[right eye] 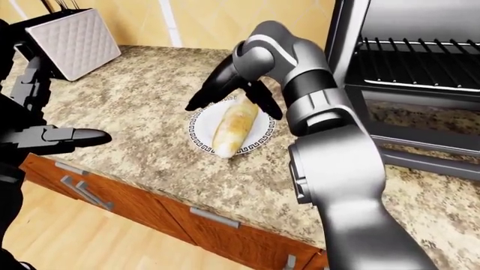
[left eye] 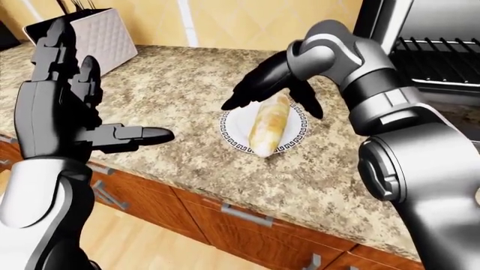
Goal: Place the baguette on the rack of the toaster oven.
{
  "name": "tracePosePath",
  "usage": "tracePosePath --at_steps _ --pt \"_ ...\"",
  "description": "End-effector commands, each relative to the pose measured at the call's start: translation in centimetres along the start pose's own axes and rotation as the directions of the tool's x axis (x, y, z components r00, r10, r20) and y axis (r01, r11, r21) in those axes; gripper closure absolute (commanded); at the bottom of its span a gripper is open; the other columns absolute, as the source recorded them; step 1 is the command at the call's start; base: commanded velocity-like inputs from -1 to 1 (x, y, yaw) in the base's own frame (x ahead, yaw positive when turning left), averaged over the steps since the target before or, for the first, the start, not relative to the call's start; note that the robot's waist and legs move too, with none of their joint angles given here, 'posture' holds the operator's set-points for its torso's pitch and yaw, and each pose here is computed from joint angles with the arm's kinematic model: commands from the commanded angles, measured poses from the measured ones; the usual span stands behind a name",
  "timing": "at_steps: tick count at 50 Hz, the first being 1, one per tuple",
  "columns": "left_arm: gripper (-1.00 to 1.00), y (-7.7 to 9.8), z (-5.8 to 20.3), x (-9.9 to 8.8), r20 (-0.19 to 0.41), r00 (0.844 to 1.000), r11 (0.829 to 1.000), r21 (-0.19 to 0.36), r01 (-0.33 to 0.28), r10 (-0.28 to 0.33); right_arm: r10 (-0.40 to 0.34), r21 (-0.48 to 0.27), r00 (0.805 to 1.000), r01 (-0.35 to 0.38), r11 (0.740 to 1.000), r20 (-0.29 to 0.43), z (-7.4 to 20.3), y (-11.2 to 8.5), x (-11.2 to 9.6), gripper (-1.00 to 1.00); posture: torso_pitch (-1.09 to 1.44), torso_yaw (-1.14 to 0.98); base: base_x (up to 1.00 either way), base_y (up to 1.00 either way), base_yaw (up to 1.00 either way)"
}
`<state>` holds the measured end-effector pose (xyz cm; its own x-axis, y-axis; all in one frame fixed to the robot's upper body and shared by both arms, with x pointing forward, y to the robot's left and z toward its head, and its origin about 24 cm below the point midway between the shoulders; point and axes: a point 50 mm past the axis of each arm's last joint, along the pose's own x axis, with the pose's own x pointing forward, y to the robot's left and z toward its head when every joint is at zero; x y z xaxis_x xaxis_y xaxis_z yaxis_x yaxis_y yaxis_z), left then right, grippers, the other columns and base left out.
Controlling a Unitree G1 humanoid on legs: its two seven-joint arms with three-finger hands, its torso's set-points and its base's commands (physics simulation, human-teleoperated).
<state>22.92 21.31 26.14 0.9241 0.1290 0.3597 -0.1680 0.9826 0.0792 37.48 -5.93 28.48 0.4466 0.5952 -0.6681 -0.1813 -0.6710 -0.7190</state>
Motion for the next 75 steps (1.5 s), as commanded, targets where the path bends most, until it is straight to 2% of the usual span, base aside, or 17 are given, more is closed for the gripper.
tracePosePath --at_steps 1,34,40,41,44,49,75 --pt "-1.0 0.3 1.2 -0.1 0.073 0.997 1.0 0.009 -0.017 0.016 -0.071 -0.041 0.997 0.07 0.997 -0.029 0.0 -1.6 -1.3 -1.0 0.0 0.42 0.0 0.0 0.0" --pt "-1.0 0.4 1.3 -0.1 0.071 0.997 1.0 0.015 -0.021 0.02 -0.066 -0.036 0.997 0.065 0.997 -0.045 -0.3 -0.3 -0.3 -1.0 0.0 0.42 0.0 0.0 0.0" --pt "-1.0 0.6 1.3 -0.2 0.071 0.997 0.999 0.018 -0.027 0.025 -0.063 -0.033 0.997 0.062 0.998 -0.042 -0.3 -0.1 -0.1 -0.91 0.0 0.42 0.0 0.0 0.0" --pt "-1.0 0.6 1.3 -0.2 0.071 0.997 0.999 0.018 -0.027 0.026 -0.064 -0.033 0.997 0.063 0.998 -0.042 -0.3 0.0 0.0 -0.77 0.0 0.42 0.0 0.0 0.0" --pt "-1.0 0.6 1.3 -0.2 0.072 0.997 0.999 0.018 -0.029 0.028 -0.064 -0.027 0.997 0.062 0.998 -0.041 -0.3 0.0 0.0 -0.73 0.0 0.42 0.0 0.0 0.0" --pt "-1.0 0.6 1.3 -0.2 0.071 0.997 0.999 0.019 -0.03 0.028 -0.062 -0.022 0.997 0.061 0.998 -0.044 -0.4 0.2 0.1 -0.54 0.0 0.42 0.0 0.0 0.0" --pt "-1.0 0.8 1.3 -0.3 0.07 0.997 0.999 0.024 -0.036 0.034 -0.066 -0.016 0.997 0.066 0.998 -0.039 -0.3 0.8 0.8 -0.33 0.0 0.42 0.0 0.0 0.0"
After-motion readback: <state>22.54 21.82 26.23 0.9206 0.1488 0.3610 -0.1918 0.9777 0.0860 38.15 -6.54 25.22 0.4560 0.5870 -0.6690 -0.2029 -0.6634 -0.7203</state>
